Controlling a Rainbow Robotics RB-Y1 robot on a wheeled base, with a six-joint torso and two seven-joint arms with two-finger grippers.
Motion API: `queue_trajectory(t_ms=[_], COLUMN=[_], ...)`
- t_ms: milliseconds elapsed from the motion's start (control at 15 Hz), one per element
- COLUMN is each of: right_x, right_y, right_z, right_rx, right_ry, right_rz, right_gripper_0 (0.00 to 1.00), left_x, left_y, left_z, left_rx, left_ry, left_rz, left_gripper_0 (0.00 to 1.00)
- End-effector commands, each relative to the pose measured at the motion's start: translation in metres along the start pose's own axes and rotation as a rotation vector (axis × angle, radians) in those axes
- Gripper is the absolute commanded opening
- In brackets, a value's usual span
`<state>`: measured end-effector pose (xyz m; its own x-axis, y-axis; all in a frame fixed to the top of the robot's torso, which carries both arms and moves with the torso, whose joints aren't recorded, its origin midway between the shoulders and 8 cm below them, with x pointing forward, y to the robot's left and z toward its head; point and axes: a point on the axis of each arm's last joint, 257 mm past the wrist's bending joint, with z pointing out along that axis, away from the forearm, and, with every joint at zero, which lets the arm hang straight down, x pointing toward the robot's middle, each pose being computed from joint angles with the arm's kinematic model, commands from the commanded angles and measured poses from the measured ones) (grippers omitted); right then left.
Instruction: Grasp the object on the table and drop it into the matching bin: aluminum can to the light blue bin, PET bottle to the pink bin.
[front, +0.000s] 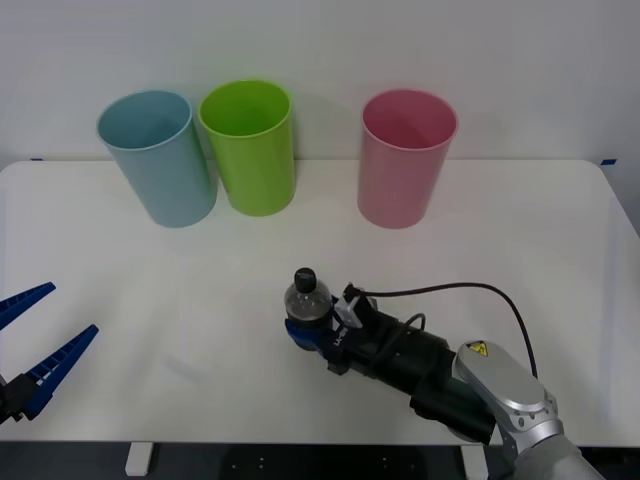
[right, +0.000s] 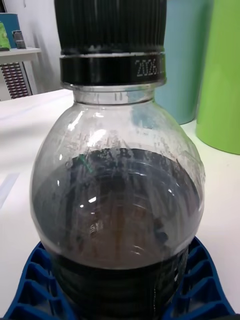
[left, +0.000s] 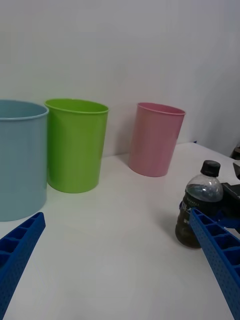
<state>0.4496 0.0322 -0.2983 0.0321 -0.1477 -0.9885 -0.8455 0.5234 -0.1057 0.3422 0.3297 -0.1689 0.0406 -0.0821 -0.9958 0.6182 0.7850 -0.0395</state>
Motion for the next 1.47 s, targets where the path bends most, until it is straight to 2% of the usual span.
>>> queue_trajectory(t_ms=[67,267,467,867,1200,1467], right_x=[-0.007,-0.013,-0.030,-0.078,-0.133,-0.169], right_y=[-0.001,-0.014,-0.036,-0.083,-0.117,-0.130], right_z=[0.000,-0.004,-0.015,-0.063,-0.095,-0.110], right_rx=[0.005,0.031,0.065,0.133,0.182,0.189], right_ry=[-0.023,-0.043,-0.071,-0.139,-0.244,-0.309], right_rz=[0.026,0.049,0.041,0.127,0.205,0.251], right_gripper_0=[0.00,0.00,0.00,0.00,0.00,0.00], left_x=[0.000,0.000,0.000,0.000,0.000,0.000], left_y=[0.000,0.000,0.000,0.000,0.000,0.000], left_z=[0.000,0.000,0.000,0.000,0.000,0.000], left_rx=[0.000,0.000,0.000,0.000,0.000,0.000], left_ry=[0.000,0.000,0.000,0.000,0.000,0.000], left_rz=[0.000,0.000,0.000,0.000,0.000,0.000], left_gripper_0=[1.00,1.00,1.00,1.00,1.00,1.00])
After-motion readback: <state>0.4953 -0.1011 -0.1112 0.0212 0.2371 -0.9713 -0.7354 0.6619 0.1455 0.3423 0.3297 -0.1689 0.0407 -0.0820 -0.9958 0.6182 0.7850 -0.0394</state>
